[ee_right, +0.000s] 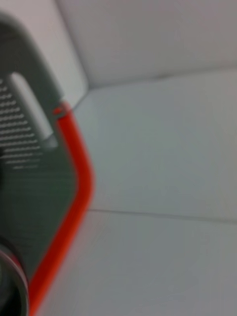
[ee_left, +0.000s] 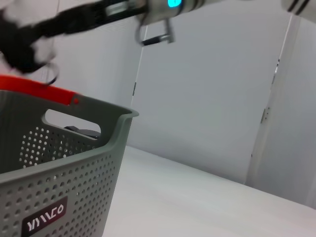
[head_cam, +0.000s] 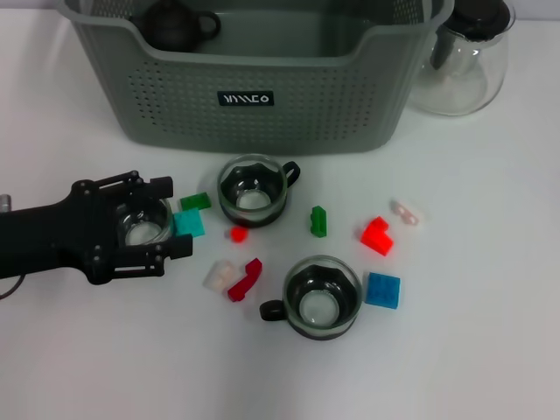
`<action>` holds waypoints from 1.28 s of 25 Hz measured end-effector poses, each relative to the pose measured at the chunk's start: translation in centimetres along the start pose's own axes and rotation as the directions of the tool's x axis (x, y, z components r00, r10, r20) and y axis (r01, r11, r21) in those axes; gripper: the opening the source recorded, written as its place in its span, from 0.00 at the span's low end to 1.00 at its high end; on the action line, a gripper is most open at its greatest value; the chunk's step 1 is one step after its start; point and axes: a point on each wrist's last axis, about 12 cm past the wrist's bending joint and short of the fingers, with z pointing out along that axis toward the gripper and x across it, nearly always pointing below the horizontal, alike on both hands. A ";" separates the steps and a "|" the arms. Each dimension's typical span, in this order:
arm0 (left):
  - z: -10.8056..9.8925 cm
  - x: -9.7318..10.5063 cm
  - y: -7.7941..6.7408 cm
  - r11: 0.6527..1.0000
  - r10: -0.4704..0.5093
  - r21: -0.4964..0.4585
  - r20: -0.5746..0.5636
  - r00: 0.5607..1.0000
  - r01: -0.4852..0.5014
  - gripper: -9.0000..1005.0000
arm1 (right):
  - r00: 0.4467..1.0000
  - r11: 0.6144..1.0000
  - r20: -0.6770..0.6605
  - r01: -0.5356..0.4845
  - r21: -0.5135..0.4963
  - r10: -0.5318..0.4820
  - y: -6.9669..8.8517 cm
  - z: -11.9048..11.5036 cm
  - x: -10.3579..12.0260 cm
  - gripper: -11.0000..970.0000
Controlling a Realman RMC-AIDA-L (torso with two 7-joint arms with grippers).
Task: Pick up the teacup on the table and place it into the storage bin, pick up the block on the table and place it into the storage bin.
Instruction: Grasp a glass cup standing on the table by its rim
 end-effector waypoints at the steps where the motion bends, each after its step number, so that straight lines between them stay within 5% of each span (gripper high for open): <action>1: 0.0 0.0 0.0 1.000 -0.001 0.000 0.000 1.000 0.001 0.86 | 0.999 1.000 -0.044 -0.002 0.021 0.003 0.2 1.4 0.1 0.07; 5: 0.1 0.1 0.0 1.000 -0.006 0.001 0.001 1.000 0.006 0.86 | 0.979 0.987 -0.201 0.040 0.157 -0.008 0.2 5.3 2.0 0.07; 8: 0.1 0.2 0.0 1.000 -0.011 -0.008 -0.003 1.000 0.011 0.86 | 0.973 0.982 -0.228 0.055 0.179 -0.012 0.1 5.8 2.9 0.07; 28: 0.8 0.0 0.6 1.000 -0.004 -0.004 -0.029 1.000 0.004 0.86 | 0.949 0.981 -0.315 0.045 0.187 0.017 -0.7 5.5 6.6 0.08; 32: 0.7 0.0 0.5 1.000 -0.006 -0.004 -0.029 1.000 0.006 0.86 | 0.965 0.978 -0.260 0.018 0.208 0.037 -1.5 4.9 5.8 0.24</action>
